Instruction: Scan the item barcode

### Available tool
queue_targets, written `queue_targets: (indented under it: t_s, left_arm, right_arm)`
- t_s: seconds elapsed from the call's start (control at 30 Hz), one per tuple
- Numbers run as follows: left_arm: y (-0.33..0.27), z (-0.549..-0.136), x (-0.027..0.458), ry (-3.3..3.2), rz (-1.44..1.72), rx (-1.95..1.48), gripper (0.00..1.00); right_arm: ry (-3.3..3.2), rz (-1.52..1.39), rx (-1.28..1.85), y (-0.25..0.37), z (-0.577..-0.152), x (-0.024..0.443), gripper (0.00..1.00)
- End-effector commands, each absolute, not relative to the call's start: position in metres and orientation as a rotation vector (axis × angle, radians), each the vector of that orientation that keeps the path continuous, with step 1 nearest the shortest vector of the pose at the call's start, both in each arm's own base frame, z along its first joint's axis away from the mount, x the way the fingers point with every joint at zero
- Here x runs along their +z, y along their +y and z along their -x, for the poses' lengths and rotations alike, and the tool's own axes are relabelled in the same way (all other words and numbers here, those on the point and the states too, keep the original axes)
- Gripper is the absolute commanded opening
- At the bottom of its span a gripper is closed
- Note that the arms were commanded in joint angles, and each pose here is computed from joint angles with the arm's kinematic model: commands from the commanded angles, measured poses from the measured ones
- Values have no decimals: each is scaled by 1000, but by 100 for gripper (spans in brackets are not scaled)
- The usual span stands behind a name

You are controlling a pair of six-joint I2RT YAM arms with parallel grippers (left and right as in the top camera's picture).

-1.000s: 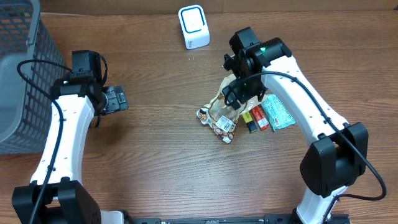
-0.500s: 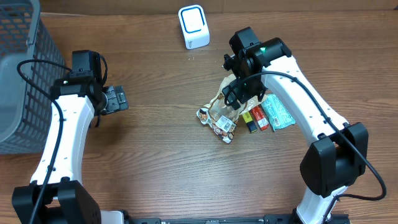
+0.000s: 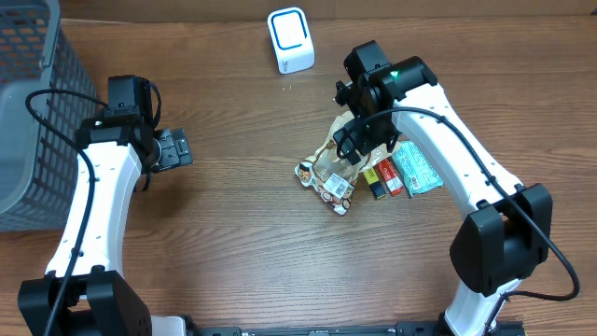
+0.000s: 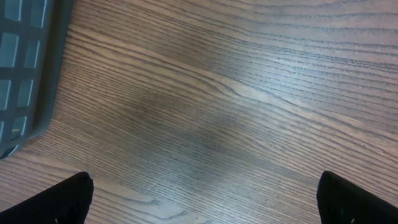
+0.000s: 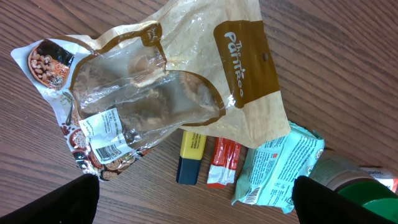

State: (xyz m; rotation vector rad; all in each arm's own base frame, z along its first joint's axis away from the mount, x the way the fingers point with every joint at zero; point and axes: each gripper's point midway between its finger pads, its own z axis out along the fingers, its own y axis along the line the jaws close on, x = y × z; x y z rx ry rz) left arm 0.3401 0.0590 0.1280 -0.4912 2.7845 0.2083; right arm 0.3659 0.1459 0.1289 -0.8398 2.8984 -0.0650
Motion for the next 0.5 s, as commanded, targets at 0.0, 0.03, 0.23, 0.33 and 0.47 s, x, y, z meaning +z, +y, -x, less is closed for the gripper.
queue_targets:
  t_s: [0.0,0.03,0.23,0.33,0.47]
  left_arm:
    - [62,-341,128,2780,504,222,100]
    - [62,-341,128,2780,504,222,100]
    - [62,-341,133,2766,503,220,100]
    - [62,-340,148,2720,500,211,100]
    - [61,-333,190,2589,492,187,100]
  right_arm:
    - [2901,831,-51,147,-365,128,100]
    - [2901,831,-51,147,-365,128,100]
    - [2901,831,-51,147,-365,128,100]
    - [2901,831,-51,147,-365,128,100]
    - [2901,831,-51,147,-365,128,100]
